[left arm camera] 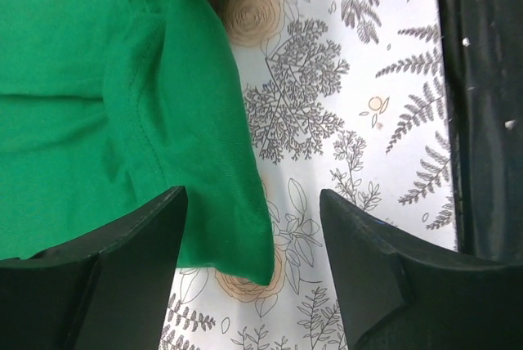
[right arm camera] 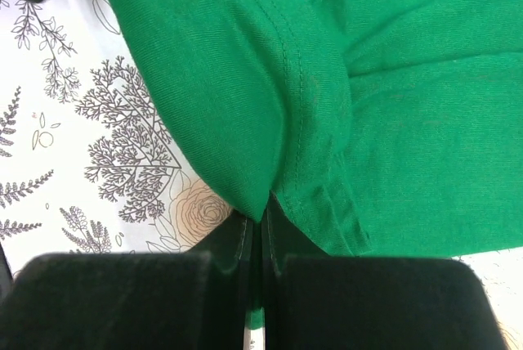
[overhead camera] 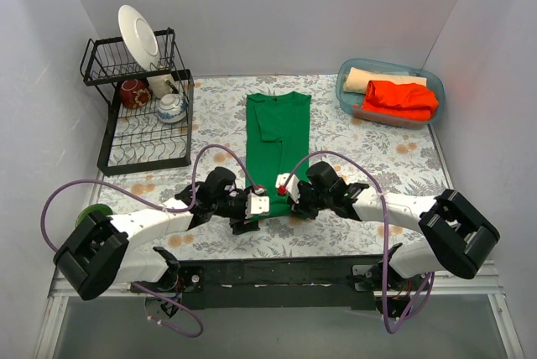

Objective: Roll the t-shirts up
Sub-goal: Roll the T-shirt to the center of the board.

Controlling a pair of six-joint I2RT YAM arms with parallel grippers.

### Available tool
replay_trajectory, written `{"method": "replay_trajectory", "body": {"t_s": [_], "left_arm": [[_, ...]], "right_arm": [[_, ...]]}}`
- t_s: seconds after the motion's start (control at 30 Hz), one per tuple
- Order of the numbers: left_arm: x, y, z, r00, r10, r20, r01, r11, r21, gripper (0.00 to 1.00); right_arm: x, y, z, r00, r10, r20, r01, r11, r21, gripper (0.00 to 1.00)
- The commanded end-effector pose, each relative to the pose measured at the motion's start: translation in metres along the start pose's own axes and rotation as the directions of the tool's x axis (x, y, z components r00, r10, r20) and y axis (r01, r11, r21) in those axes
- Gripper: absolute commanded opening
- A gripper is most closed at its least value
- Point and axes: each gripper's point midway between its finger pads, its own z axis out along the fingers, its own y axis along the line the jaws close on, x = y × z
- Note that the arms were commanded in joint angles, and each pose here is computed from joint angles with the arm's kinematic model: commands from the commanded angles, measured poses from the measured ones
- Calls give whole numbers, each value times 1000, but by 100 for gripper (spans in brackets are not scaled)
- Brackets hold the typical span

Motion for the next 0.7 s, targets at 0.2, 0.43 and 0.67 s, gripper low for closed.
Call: {"method": "replay_trajectory", "body": {"t_s": [0.2,0.43,0.67], "left_arm": [[15,18,9,997,53,-48,-57,994,-88,52],[14,16,-4,977,-166,-132,164,986,-23,27],[-6,-18,-30,949,-256,-182,295,925,238,11]], "right_arm": [[-14,2,-2,1000,4,26,-3,999,-42,1],[-10,8,-13,999,-26,-29,23,995,-95,1],[-14,30,-45,995,-92,-39,79,963,-256,1]]}}
